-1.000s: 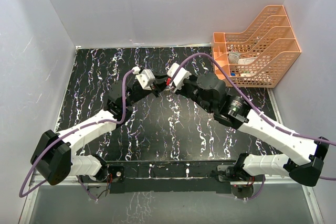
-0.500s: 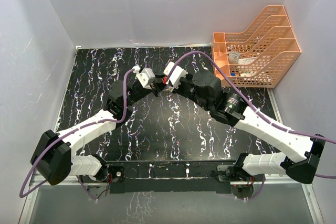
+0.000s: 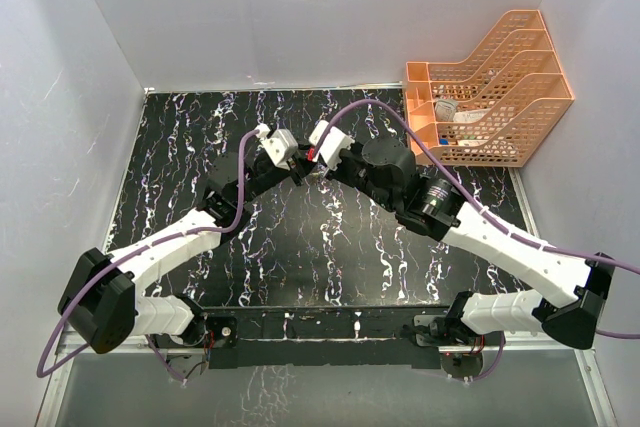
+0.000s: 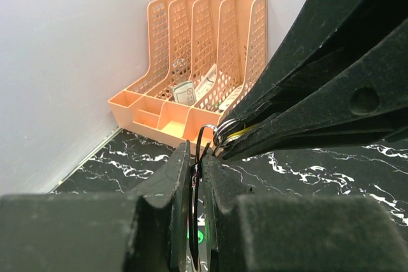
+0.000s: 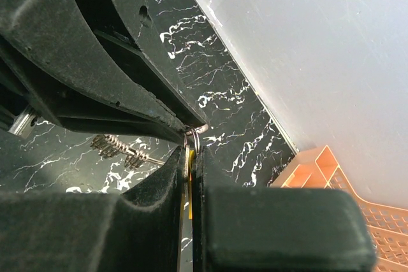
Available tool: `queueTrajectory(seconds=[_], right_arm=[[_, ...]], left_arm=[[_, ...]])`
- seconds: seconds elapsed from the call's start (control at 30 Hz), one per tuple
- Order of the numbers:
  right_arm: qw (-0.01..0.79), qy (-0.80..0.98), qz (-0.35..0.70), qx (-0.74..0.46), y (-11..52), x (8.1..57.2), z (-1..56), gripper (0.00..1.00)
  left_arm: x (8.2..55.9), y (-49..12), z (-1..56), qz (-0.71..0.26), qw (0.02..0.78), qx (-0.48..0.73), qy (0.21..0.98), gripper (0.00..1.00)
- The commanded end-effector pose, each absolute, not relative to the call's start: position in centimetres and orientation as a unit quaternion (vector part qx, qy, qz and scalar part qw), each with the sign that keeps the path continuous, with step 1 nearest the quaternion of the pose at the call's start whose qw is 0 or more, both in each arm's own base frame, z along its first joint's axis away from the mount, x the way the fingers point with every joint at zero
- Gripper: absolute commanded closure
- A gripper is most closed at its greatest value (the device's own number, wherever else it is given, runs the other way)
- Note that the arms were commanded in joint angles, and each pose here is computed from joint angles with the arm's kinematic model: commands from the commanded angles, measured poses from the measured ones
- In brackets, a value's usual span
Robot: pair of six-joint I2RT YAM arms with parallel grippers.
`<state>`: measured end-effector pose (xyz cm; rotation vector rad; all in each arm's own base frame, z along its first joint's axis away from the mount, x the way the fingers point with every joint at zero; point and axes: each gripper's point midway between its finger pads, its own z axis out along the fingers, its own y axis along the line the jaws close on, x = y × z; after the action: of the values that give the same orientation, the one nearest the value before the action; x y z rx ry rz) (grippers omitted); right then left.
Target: Remove the keys from the keyring
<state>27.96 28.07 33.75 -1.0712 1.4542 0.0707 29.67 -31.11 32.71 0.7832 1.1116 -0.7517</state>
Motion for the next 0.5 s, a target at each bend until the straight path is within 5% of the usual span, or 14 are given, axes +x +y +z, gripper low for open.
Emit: queueTrajectory(seconds=[0.0, 0.47], right_arm=[[0.556, 0.643, 0.079, -0.521, 30.4, 25.6, 28.9, 1.00], [0.583, 0.652, -0.012, -0.485, 27.2, 27.5, 32.0, 1.00]], left_arm=[[29.5, -28.2, 41.6, -0.316, 0.797, 0.291, 0.424, 1.00], [30.4, -28.2, 40.6, -0.299, 0.787, 0.295, 0.452, 1.00]])
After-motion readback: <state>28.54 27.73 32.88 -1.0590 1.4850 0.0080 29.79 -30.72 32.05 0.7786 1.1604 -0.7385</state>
